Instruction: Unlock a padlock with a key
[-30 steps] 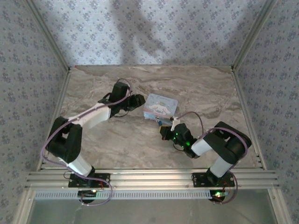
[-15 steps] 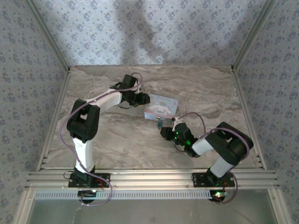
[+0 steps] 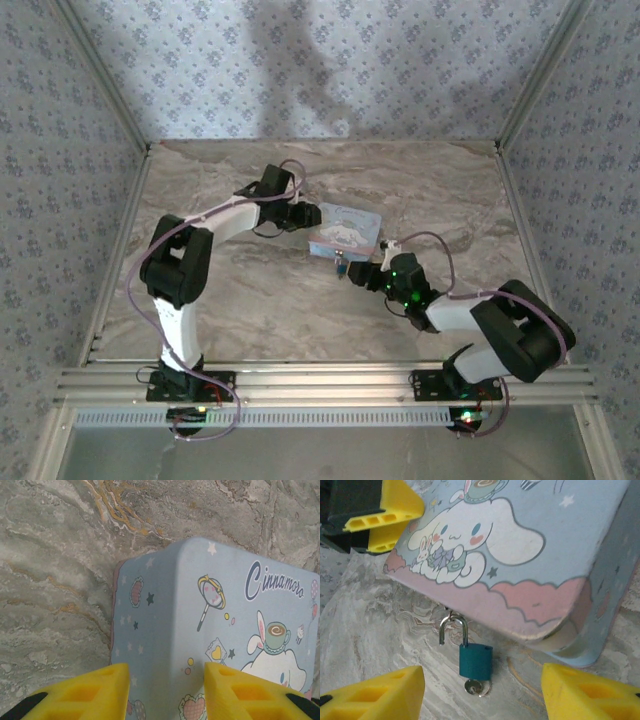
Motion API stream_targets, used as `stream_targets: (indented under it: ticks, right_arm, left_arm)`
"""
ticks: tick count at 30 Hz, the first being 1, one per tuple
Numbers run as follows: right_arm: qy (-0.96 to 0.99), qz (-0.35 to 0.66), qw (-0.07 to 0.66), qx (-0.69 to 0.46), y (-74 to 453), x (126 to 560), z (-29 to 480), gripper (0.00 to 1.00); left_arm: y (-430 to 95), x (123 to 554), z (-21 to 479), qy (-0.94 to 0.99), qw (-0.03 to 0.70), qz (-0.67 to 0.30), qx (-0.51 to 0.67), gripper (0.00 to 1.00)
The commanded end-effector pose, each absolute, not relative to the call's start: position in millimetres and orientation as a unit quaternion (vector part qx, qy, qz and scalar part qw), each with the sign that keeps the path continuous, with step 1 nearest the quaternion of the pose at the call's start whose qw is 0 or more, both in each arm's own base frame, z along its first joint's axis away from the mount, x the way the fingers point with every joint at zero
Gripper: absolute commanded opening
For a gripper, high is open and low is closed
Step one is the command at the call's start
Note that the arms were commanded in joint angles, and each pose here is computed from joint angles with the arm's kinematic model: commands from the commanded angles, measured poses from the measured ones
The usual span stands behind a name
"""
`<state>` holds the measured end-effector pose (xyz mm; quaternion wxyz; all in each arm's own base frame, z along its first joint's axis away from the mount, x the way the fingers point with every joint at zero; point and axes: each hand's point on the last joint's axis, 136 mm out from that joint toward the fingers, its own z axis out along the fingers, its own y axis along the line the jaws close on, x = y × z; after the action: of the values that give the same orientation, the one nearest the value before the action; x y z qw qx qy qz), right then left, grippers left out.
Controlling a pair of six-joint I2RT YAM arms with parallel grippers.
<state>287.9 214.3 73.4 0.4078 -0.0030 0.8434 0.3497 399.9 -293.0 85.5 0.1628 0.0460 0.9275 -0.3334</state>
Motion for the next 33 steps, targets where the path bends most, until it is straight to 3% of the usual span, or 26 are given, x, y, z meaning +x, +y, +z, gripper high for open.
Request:
stream_targets:
  ticks: [1,6,22,33]
  right_arm:
    - [0.834,0.37,0.408,-0.034,222,296,87,0.7]
    - [0.822,0.402,0.4,-0.049,230,312,97,0.76]
    - [0.816,0.417,0.392,-0.078,241,350,84,0.77]
    - [0.819,0.406,0.396,-0.088,209,332,87,0.75]
  left_arm:
    - [-274,373,61,0.947,0.128,-0.292,0.025,0.41]
    - [-265,353,59,0.95,0.129,-0.284,0.02,0.41]
    - [-249,324,56,0.952,0.13,-0.276,-0.006,0.41]
    - [-249,334,113,0.938,0.188,-0.29,0.005,0.47]
